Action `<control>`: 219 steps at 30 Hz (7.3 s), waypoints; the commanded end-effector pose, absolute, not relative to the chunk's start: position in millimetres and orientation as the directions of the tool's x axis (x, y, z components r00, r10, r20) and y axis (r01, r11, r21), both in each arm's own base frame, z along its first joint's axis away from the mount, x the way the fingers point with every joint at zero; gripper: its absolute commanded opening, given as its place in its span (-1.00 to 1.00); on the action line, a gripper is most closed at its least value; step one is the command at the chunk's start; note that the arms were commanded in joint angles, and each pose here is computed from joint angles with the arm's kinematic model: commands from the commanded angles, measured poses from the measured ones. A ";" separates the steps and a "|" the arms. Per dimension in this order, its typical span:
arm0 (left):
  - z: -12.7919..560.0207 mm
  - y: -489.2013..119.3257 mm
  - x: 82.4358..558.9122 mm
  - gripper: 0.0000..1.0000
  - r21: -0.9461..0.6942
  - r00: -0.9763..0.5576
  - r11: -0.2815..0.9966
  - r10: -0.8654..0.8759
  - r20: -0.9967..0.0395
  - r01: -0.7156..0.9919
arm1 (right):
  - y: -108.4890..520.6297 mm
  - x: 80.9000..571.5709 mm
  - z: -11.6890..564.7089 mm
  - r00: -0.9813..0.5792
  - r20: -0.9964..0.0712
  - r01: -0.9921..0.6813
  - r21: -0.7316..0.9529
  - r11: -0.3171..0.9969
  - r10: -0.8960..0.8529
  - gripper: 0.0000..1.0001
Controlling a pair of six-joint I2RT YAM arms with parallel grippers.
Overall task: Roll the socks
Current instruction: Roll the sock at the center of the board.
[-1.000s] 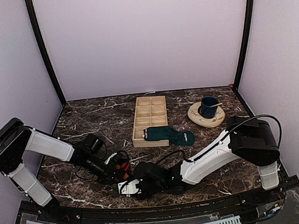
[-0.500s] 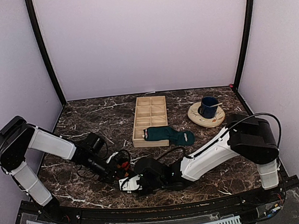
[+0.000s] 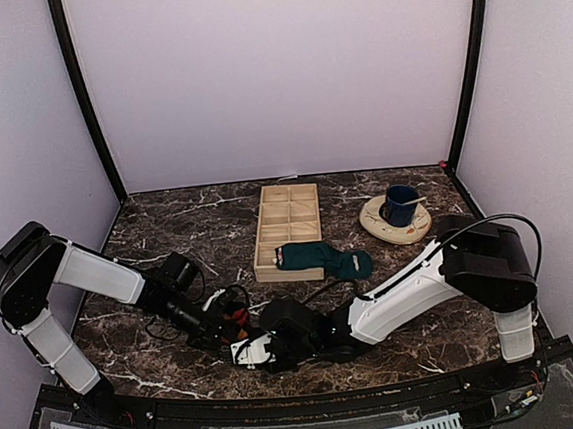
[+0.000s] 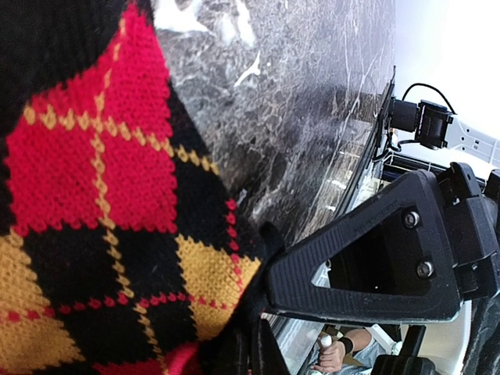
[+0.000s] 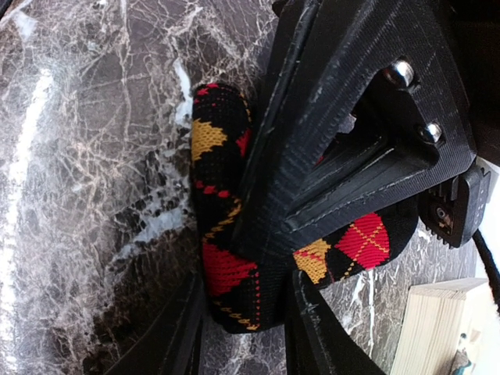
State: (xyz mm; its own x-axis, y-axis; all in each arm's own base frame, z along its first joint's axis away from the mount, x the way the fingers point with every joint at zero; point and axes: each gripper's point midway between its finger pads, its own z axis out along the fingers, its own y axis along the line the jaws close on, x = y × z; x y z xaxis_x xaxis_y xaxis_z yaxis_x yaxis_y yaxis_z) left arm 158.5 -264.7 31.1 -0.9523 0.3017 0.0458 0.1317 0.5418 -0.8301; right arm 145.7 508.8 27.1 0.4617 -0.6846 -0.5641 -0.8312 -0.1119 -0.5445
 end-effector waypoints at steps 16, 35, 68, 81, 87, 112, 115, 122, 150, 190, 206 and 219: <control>39.0 -266.6 156.7 -1.00 -0.847 -0.941 0.514 0.334 0.053 0.134 | 471.0 149.6 -39.1 0.432 -0.388 -0.850 -0.476 -0.223 -0.814 -0.73; 43.2 -230.6 186.4 -0.15 -0.633 -0.982 0.753 0.176 -0.072 0.182 | 476.5 140.0 -32.8 0.366 -0.361 -0.911 -0.329 -0.250 -0.858 -1.00; 87.6 -172.3 197.7 -0.18 -0.568 -0.885 0.818 -0.197 -0.421 0.088 | 469.2 84.5 4.4 -0.128 -0.277 -0.907 0.420 -0.001 -0.952 -1.00; 103.0 -185.6 174.7 -0.32 -0.502 -0.746 0.826 -0.161 -0.646 0.256 | 469.3 99.8 11.1 -0.259 -0.265 -0.808 0.586 0.059 -0.929 -1.00; 100.2 -203.6 160.0 -0.47 -0.400 -0.682 0.822 -0.020 -0.731 0.405 | 470.1 105.0 10.0 -0.296 -0.255 -0.776 0.626 0.076 -0.921 -1.00; 104.6 -289.0 80.8 -0.83 -0.071 -0.357 0.551 0.431 -0.829 0.832 | 475.2 127.4 2.3 -0.384 -0.196 -0.723 0.672 0.162 -0.902 -1.00; 97.6 -295.8 77.5 -0.81 -0.012 -0.329 0.538 0.497 -0.803 0.843 | 475.5 128.4 2.4 -0.389 -0.193 -0.721 0.673 0.167 -0.901 -1.00; 78.3 -304.4 75.0 -0.78 0.109 -0.277 0.511 0.620 -0.734 0.853 | 474.7 128.5 3.2 -0.391 -0.182 -0.716 0.677 0.173 -0.902 -1.00; 51.7 -295.3 87.0 -0.38 0.269 -0.245 0.500 0.740 -0.626 0.823 | 474.6 130.0 5.8 -0.402 -0.176 -0.707 0.683 0.183 -0.899 -1.00; 48.4 -282.8 124.3 -0.39 0.280 -0.326 0.587 0.717 -0.617 0.760 | 469.7 125.0 17.0 -0.397 -0.184 -0.681 0.716 0.154 -0.899 -1.00; 26.8 -288.4 119.2 -0.37 0.256 -0.347 0.552 0.756 -0.554 0.793 | 462.3 125.1 17.6 -0.398 -0.176 -0.677 0.719 0.158 -0.900 -1.00; 26.0 -296.9 118.0 -0.28 0.259 -0.311 0.511 0.777 -0.548 0.820 | 446.0 119.6 16.3 -0.399 -0.156 -0.671 0.721 0.172 -0.903 -1.00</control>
